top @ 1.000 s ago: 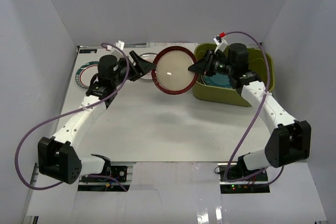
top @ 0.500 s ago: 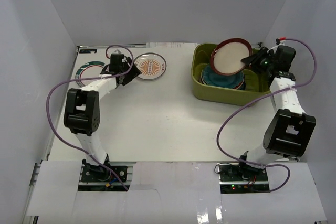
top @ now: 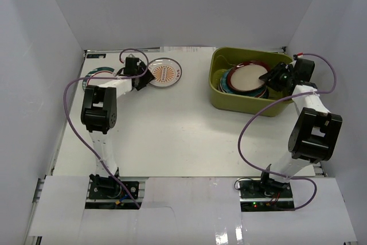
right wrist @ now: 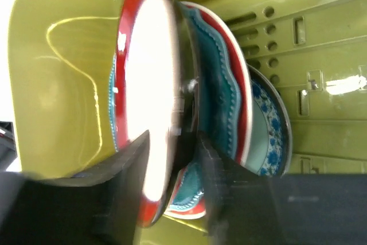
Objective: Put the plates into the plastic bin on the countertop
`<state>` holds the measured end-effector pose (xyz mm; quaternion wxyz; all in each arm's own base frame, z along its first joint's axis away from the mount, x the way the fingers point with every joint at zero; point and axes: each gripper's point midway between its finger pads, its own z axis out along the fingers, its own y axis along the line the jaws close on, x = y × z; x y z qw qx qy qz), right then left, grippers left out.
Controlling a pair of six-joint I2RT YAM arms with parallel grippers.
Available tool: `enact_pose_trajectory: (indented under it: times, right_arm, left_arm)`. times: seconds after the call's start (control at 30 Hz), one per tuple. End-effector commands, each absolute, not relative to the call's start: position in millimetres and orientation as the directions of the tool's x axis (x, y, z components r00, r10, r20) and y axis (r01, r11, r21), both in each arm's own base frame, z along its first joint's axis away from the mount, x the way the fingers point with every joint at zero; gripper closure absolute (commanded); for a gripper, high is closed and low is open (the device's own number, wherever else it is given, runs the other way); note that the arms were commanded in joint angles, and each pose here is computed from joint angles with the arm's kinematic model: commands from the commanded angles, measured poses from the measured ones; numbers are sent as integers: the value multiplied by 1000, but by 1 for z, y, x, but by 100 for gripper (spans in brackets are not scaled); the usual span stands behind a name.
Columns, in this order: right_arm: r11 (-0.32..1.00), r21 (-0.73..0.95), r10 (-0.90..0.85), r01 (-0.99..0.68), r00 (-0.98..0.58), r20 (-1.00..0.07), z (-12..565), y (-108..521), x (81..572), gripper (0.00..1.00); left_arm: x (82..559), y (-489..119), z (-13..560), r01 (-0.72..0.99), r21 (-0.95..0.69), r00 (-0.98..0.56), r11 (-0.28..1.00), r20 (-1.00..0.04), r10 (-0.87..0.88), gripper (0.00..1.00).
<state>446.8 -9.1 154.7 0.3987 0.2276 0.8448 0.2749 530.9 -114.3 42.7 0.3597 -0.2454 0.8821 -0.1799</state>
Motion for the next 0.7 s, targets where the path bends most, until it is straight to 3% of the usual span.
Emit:
enact_pose_trajectory:
  times: [0.0, 0.03, 0.07, 0.1, 0.17, 0.23, 0.27, 0.3, 0.47, 0.67]
  right_arm:
    - [789, 602, 562, 120, -538, -629, 168, -17, 446, 50]
    - [791, 598, 561, 128, -540, -627, 166, -17, 444, 35]
    - [800, 583, 557, 139, -532, -637, 168, -20, 442, 29]
    - [805, 575, 554, 143, -527, -645, 170, -21, 440, 16]
    - [820, 548, 548, 164, -502, -670, 179, -28, 436, 4]
    - [828, 531, 546, 179, -475, -691, 187, -33, 433, 8]
    - [837, 511, 540, 195, -440, -717, 199, -39, 431, 9]
    - [843, 498, 535, 204, -417, -735, 206, -43, 429, 10]
    - [868, 455, 495, 197, -299, -816, 257, -52, 418, 10]
    - [852, 480, 391, -210, -354, -849, 306, 46, 413, 10]
  left_arm:
    - [534, -114, 28, -325, -486, -621, 811, -537, -571, 30]
    - [535, -114, 26, -327, -489, -618, 808, -536, -575, 37]
    - [537, -110, 22, -348, -478, -604, 806, -543, -583, 40]
    - [538, -109, 21, -353, -477, -600, 805, -545, -586, 43]
    - [538, -108, 20, -356, -478, -593, 803, -549, -589, 64]
    - [535, -106, 21, -357, -478, -587, 803, -553, -591, 75]
    - [535, -104, 23, -356, -478, -580, 803, -560, -591, 92]
    - [535, -103, 30, -351, -483, -570, 802, -569, -592, 98]
    - [520, -102, 58, -311, -533, -532, 787, -588, -609, 100]
    - [478, -129, 122, -170, -731, -502, 660, -512, -697, 100]
